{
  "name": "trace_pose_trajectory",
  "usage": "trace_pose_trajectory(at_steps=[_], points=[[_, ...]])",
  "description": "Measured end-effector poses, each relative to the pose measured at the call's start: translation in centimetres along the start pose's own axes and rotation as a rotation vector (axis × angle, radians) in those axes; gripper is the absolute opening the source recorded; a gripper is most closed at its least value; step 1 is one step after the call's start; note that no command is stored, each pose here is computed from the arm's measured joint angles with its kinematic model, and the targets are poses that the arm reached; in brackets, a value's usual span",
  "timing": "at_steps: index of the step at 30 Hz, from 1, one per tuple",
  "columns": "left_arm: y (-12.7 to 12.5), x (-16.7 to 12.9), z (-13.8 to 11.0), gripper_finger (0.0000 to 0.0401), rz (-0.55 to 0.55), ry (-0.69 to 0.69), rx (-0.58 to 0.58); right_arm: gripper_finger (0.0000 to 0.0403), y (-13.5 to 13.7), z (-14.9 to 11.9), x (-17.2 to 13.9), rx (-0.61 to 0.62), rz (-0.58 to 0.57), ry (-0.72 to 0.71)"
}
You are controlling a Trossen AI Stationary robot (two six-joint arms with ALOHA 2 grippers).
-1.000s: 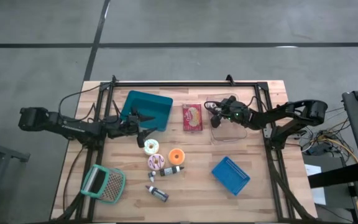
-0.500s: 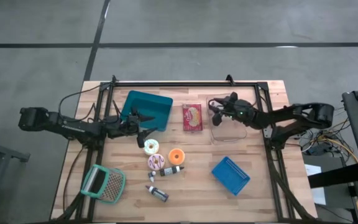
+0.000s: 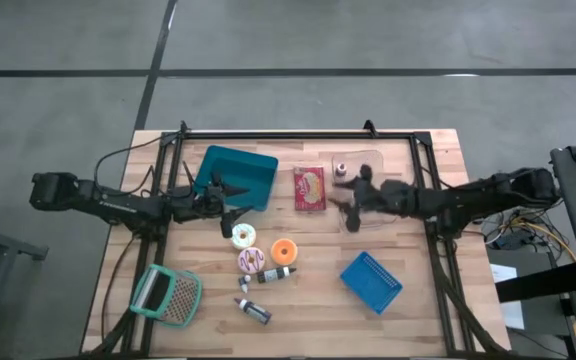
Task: Pick & Place Food Item
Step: Put the black food coloring bottle into the transparent bin
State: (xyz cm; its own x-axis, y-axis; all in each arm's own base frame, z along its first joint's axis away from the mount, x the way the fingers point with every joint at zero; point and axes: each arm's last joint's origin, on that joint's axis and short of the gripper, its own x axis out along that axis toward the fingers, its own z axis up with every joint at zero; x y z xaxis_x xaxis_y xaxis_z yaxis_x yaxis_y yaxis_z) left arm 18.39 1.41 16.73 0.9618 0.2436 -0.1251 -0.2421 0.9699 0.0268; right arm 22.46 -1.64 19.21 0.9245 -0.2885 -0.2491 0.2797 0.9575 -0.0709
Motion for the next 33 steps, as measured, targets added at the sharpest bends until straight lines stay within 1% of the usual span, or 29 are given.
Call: trace_pose_trajectory(at_steps=[4, 7, 10, 13, 17, 20, 23, 29, 33], points=[[0.0, 0.0, 0.0, 0.0252, -0.010, 0.000, 0.003, 0.0215, 4.2, 1.8, 0.0, -0.047, 0.152, 0.032], [-0.1, 0.0, -0.1, 0.0252, -0.039, 0.007, -0.003, 0.0215, 7.2, 2.6, 0.5, -0.071, 0.225, 0.072], [-0.2, 0.0, -0.3, 0.0252, -0.068, 0.029, -0.017, 0.0215, 10.0, 2.5, 1.7, -0.095, 0.274, 0.144], [-0.2, 0.0, -0.4, 0.0252, -0.082, 0.047, -0.028, 0.0215, 12.5, 1.4, 3.3, -0.134, 0.305, 0.238], [-0.3, 0.0, -0.5, 0.0252, -0.097, 0.048, -0.027, 0.0215, 15.4, 0.0, 5.4, -0.179, 0.330, 0.318], [-0.3, 0.0, -0.4, 0.0252, -0.104, 0.043, -0.028, 0.0215, 16.8, -0.7, 6.7, -0.190, 0.336, 0.363], [-0.3, -0.1, -0.4, 0.0252, -0.106, 0.038, -0.028, 0.0214, 17.5, -1.3, 7.7, -0.207, 0.347, 0.417], [-0.3, -0.1, -0.4, 0.0252, -0.106, 0.038, -0.024, 0.0214, 18.8, -1.3, 9.0, -0.205, 0.402, 0.426], [-0.3, -0.1, -0.4, 0.0252, -0.106, 0.036, -0.016, 0.0214, 19.4, -1.5, 9.8, -0.240, 0.401, 0.458]])
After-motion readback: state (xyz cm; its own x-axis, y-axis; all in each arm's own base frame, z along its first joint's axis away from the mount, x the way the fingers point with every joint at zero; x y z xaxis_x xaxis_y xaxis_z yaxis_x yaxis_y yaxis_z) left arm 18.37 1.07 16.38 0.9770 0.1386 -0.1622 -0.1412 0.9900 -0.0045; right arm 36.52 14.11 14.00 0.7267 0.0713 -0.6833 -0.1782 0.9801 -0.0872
